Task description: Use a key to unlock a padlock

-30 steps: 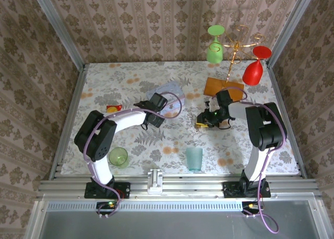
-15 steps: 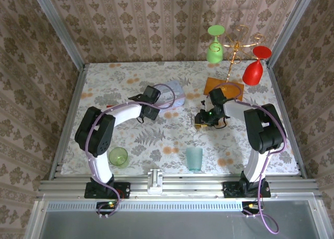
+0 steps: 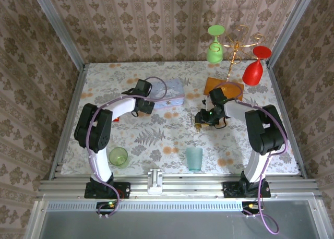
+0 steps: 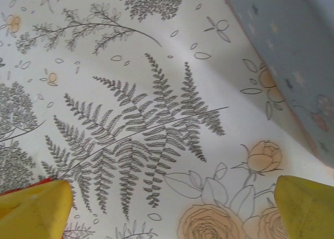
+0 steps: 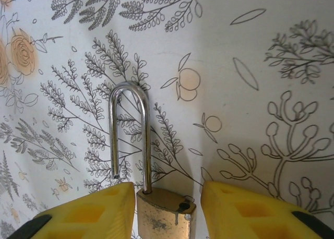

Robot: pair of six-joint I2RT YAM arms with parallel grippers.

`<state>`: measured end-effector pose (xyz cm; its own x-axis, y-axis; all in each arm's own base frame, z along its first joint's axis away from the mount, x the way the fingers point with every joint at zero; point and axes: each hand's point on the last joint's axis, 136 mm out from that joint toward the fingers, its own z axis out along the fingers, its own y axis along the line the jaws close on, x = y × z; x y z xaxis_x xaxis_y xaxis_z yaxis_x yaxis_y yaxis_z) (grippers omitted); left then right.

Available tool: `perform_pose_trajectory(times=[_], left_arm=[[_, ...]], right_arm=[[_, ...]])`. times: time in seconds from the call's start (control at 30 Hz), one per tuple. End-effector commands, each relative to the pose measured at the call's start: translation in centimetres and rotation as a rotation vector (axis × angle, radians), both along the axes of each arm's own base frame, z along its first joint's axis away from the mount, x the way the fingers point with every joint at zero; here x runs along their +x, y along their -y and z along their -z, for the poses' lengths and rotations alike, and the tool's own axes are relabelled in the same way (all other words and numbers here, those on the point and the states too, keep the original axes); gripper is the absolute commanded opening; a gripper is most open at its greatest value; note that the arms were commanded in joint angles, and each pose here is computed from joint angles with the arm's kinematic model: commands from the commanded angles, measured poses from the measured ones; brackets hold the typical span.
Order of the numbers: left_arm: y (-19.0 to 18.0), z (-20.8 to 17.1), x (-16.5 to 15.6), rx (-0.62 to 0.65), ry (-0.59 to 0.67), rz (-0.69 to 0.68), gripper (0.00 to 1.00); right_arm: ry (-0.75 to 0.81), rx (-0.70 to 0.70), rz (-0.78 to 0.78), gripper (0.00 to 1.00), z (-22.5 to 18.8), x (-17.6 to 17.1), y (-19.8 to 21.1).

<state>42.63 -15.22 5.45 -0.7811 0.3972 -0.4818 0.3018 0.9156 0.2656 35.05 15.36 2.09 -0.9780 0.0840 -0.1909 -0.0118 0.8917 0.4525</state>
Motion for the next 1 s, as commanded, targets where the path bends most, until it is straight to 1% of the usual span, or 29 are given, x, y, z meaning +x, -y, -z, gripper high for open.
perform_pose_trajectory(times=[0.0, 0.03, 0.07, 0.1, 0.17, 0.2, 0.23, 0.37, 0.43, 0.5, 0.57, 0.6, 0.63, 0.67, 0.73, 0.83, 0.9, 0.97], left_arm=[[-0.3, -1.5, 0.9, -0.134, 0.022, -0.045, 1.00], [-0.3, -1.7, 1.1, -0.211, 0.018, -0.060, 1.00], [-0.4, -2.2, 1.2, -0.260, 0.018, -0.070, 1.00], [-0.6, -2.8, 1.3, -0.281, 0.024, -0.077, 1.00], [-0.6, -4.6, 0.9, -0.302, 0.033, -0.071, 1.00], [-0.6, -5.7, 0.5, -0.307, 0.047, -0.067, 1.00], [-0.8, -6.8, 0.2, -0.317, 0.066, -0.066, 1.00], [-2.7, -10.2, -1.0, -0.365, 0.108, -0.093, 1.00], [-5.1, -11.7, -1.3, -0.385, 0.150, -0.138, 1.00], [-8.2, -13.2, -1.4, -0.385, 0.230, -0.207, 1.00], [-11.0, -14.4, -1.4, -0.336, 0.347, -0.253, 1.00], [-12.5, -14.7, -1.6, -0.290, 0.410, -0.282, 1.00], [-13.3, -14.5, -1.7, -0.254, 0.459, -0.273, 1.00], [-13.8, -14.3, -1.8, -0.248, 0.485, -0.267, 1.00], [-14.6, -13.3, -2.1, -0.255, 0.512, -0.246, 1.00], [-15.1, -11.7, -2.1, -0.207, 0.558, -0.223, 1.00], [-15.3, -10.3, -2.0, -0.186, 0.546, -0.222, 1.00], [-15.4, -9.0, -2.0, -0.174, 0.529, -0.215, 1.00]], right_arm=[[0.013, -0.113, 0.062, 0.43, 0.3, 0.0, 2.5], [0.018, -0.113, 0.064, 0.44, 0.0, 0.2, 2.5], [0.027, -0.114, 0.065, 0.45, -0.2, 0.3, 2.5], [0.041, -0.117, 0.066, 0.47, -0.5, 0.5, 2.5], [0.066, -0.100, 0.067, 0.68, -1.2, 0.8, 2.3], [0.083, -0.089, 0.067, 0.87, -1.7, 1.0, 2.1], [0.103, -0.085, 0.073, 1.00, -2.4, 1.2, 2.1], [0.186, -0.122, 0.091, 1.00, -4.9, 1.8, 3.0], [0.250, -0.172, 0.106, 1.00, -6.7, 2.1, 4.0], [0.339, -0.241, 0.114, 1.00, -8.5, 2.6, 5.4], [0.435, -0.355, 0.128, 1.00, -10.0, 2.9, 7.5], [0.501, -0.432, 0.150, 1.00, -11.0, 3.2, 9.0], [0.542, -0.454, 0.151, 1.00, -11.5, 3.4, 9.8], [0.586, -0.458, 0.160, 1.00, -12.5, 3.5, 10.4], [0.677, -0.493, 0.158, 1.00, -13.1, 3.8, 11.6], [0.804, -0.558, 0.144, 1.00, -13.1, 4.3, 12.8], [0.852, -0.557, 0.168, 1.00, -12.8, 4.7, 13.7], [0.881, -0.515, 0.205, 1.00, -12.4, 5.1, 14.3]])
